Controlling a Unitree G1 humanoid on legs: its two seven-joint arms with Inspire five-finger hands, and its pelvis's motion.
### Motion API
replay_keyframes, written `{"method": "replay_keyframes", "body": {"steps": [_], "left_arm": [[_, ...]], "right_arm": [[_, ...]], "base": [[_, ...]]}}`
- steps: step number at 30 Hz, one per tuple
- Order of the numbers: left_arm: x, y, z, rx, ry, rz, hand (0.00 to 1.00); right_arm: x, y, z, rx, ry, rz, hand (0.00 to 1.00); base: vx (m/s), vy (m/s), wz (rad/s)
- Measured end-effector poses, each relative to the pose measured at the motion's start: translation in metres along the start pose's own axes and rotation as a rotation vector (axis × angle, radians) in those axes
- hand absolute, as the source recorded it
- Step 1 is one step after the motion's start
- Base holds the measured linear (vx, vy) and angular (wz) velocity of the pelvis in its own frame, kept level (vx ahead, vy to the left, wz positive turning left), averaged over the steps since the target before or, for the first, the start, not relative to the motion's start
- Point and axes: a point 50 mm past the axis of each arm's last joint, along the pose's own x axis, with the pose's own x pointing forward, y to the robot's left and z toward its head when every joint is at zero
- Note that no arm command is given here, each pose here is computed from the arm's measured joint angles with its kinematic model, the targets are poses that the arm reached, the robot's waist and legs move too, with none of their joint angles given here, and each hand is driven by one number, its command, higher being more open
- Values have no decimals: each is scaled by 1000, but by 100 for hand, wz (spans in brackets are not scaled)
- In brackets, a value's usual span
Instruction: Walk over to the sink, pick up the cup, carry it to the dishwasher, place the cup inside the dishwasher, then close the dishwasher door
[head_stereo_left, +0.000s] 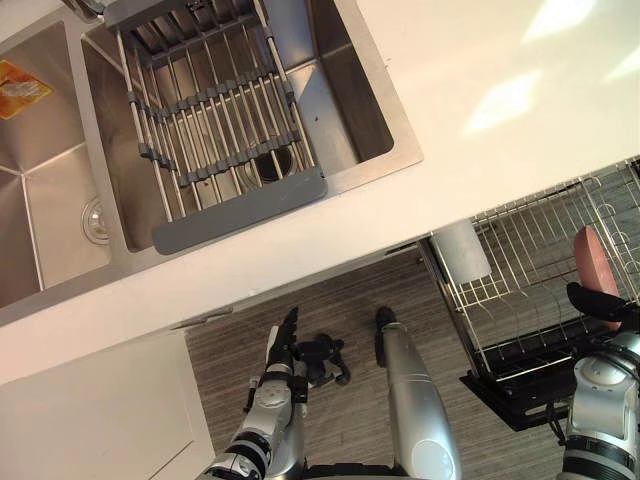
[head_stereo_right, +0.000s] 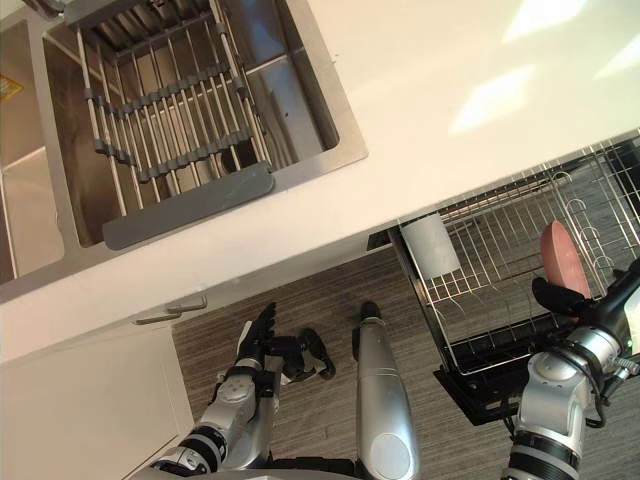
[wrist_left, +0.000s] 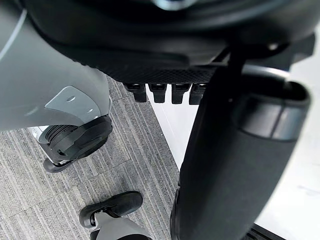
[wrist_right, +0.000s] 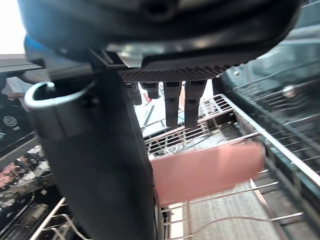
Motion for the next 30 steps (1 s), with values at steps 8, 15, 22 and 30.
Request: {"method": "replay_keyframes", "body": {"steps": [8, 15, 22, 30], "left_arm": [[0, -1, 1, 1, -5, -4, 100], [1, -1, 4, -1, -16, -6, 100], [1, -2, 5, -1, -18, -13, 100], [1, -1, 5, -1, -11, -12, 100]], "right_arm": [[-12, 7, 28, 30, -128, 43, 100], [-32, 30, 37, 52, -175, 166, 100], [-54, 48, 42, 99, -199, 294, 100], [-67, 50, 54, 128, -271, 331, 100]], "base": [[18, 5, 4], [17, 4, 3], [24, 2, 5], [3, 1, 1]]}}
